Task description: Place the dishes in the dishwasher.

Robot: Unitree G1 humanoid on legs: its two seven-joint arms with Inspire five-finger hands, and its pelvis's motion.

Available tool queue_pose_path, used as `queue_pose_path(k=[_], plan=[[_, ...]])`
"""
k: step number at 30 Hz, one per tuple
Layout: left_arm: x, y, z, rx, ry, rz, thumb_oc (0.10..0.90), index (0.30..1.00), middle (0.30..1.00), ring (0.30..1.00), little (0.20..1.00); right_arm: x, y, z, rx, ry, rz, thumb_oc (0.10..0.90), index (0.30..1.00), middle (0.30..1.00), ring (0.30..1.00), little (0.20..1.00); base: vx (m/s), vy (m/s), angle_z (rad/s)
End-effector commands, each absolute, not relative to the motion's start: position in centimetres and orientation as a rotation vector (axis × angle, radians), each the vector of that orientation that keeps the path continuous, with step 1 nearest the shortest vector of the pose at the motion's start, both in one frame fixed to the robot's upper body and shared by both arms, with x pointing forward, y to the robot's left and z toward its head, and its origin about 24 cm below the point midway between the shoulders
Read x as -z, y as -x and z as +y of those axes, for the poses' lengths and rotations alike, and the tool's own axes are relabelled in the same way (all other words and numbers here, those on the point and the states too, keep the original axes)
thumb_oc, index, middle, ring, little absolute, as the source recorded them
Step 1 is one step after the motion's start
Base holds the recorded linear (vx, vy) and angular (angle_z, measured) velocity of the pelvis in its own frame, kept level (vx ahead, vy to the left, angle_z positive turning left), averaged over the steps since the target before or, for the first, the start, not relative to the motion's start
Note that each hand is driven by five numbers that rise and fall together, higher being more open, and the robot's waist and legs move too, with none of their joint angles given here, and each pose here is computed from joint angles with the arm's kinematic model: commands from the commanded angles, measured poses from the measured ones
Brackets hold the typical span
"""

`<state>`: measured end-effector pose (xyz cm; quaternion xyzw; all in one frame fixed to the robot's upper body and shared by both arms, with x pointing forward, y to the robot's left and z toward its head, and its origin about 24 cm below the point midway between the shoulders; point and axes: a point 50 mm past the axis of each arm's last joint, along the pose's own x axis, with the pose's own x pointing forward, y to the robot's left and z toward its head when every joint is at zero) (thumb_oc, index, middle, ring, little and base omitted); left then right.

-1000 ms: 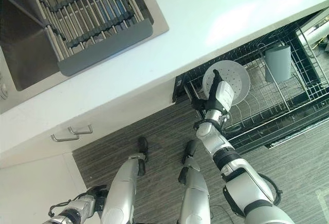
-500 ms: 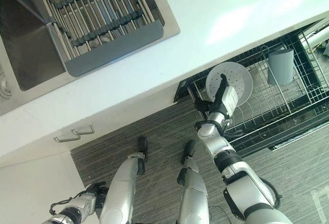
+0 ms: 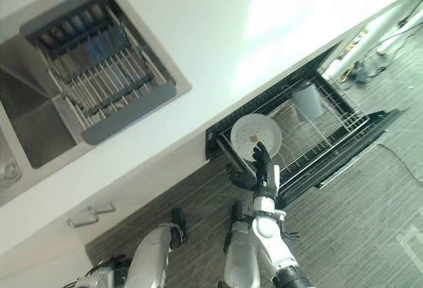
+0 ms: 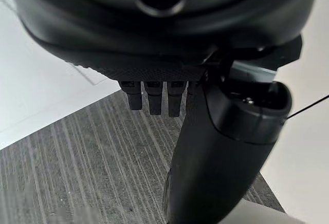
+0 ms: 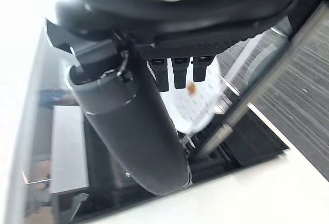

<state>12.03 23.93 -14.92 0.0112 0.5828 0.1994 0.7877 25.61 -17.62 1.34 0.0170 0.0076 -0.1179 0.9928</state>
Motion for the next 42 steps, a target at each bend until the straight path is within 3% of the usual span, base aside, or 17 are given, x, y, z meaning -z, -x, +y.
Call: queue_pose_path(k=[1, 9, 14, 16, 17, 34, 35, 37, 42], plan=[[16.5, -7.8, 21.9, -0.366, -0.024, 1.391, 0.8, 0.9, 0.9, 0.9, 0.9, -8.9, -28.3, -18.8, 0.194, 0.012, -0.352, 0.8, 0.9, 0.9, 0.9, 0.9, 0.1, 0.043, -0.07], [17.1, -3.5, 22.2, -0.408, -0.041, 1.474, 0.8, 0.9, 0.9, 0.9, 0.9, -9.7, -27.1, -19.0, 0.171, -0.044, -0.394, 0.8, 0.9, 0.9, 0.9, 0.9, 0.07, 0.017, -0.06], [17.2, -2.1, 22.3, -0.41, -0.078, 1.494, 0.8, 0.9, 0.9, 0.9, 0.9, -11.6, -25.8, -19.5, 0.049, -0.066, -0.472, 0.8, 0.9, 0.9, 0.9, 0.9, 0.04, -0.011, -0.08], [17.2, -2.1, 22.3, -0.399, -0.089, 1.492, 0.8, 0.9, 0.9, 0.9, 0.9, -11.8, -25.5, -20.2, 0.072, -0.062, -0.477, 0.8, 0.9, 0.9, 0.9, 0.9, 0.0, -0.019, -0.16], [17.2, -1.8, 22.4, -0.369, -0.105, 1.486, 0.8, 0.9, 0.9, 0.9, 0.9, -11.2, -24.7, -22.7, 0.22, -0.06, -0.451, 0.8, 0.9, 0.9, 0.9, 0.9, -0.01, -0.015, -0.17], [16.9, -1.4, 23.9, -0.303, -0.144, 1.512, 0.8, 0.9, 0.9, 0.9, 0.9, -3.7, -19.5, -28.5, 0.389, 0.012, -0.217, 0.8, 0.9, 0.9, 0.9, 0.9, -0.02, 0.001, -0.23], [16.9, -1.6, 24.1, -0.301, -0.145, 1.511, 0.8, 0.9, 0.9, 0.9, 0.9, -2.9, -19.2, -28.7, 0.4, -0.016, -0.181, 0.8, 0.9, 0.9, 0.9, 0.9, 0.0, 0.037, -0.18], [16.8, -1.9, 24.5, -0.286, -0.157, 1.524, 0.8, 0.9, 0.9, 0.9, 0.9, 2.6, -17.7, -28.4, 0.42, -0.397, 0.038, 0.8, 0.9, 0.9, 0.9, 0.9, 0.03, 0.011, -0.15], [16.7, -2.2, 24.6, -0.286, -0.156, 1.55, 0.8, 0.9, 0.9, 0.9, 0.9, 6.4, -17.1, -24.9, 0.317, -0.591, 0.164, 0.8, 0.9, 0.9, 0.9, 0.9, 0.06, -0.007, 0.01]])
